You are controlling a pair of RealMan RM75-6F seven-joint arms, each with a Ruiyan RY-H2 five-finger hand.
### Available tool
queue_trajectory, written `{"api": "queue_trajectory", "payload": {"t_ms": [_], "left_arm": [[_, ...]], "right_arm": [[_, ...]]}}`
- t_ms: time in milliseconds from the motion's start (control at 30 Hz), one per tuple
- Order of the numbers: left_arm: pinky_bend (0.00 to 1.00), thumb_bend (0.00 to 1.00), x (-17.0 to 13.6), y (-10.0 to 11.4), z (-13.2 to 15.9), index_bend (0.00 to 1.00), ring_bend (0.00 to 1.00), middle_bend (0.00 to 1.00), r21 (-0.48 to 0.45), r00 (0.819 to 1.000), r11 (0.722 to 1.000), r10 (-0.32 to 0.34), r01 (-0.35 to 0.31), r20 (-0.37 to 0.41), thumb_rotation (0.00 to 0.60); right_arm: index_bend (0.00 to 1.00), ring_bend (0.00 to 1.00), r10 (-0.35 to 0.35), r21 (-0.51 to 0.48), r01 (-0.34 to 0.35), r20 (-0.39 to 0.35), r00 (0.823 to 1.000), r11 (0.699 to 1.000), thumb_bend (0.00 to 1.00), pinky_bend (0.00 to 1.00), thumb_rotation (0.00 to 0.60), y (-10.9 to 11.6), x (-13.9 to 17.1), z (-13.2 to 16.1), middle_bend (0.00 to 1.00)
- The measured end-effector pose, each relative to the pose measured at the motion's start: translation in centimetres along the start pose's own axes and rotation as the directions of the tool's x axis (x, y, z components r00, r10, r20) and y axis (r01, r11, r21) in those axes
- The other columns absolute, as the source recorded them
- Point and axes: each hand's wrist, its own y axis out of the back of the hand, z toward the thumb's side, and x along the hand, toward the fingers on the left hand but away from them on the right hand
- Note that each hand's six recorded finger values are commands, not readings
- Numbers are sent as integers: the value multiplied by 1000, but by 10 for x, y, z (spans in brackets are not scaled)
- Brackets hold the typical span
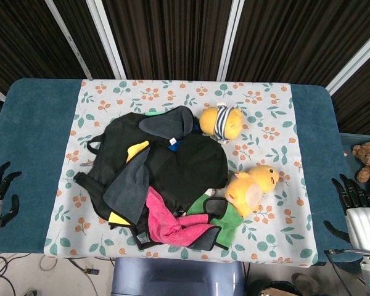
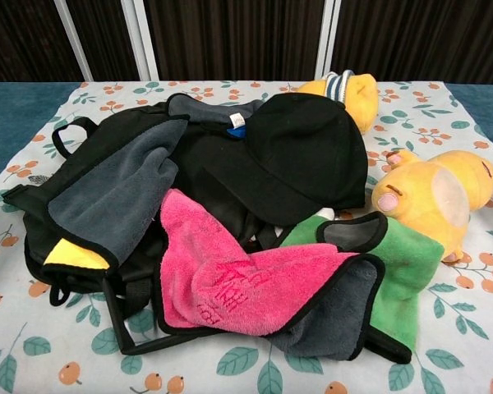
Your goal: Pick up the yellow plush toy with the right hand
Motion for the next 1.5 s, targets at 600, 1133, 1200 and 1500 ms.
{"api": "queue_trajectory", "payload": {"t_ms": [600,1133,1200,1500], "left_arm": [[0,590,0,1,-1,210,96,58,-19,1000,1000,5,-6,-23,600],[0,590,-1,4,-4,210,95,59,-37,999,999,12,-13,-36,600],[0,590,-1,3,-4,210,96,59,-37,999,999,11,-13,-34,600],[0,590,-1,4,-5,210,96,60,-38,999,999,23,-24,-36,600]], "right_arm": [[5,91,5,21,-4,-88,996,1000,204,190,600,-5,-9,18,23],[0,90,14,136,41,-381,925,990,204,190,600,-9,-73,95,23],[0,90,38,154,26,-401,915,988,204,190,600,-15,-78,102,23],[0,69,164,264,-37,-476,864,964,205,190,600,-53,-88,132,18]]}}
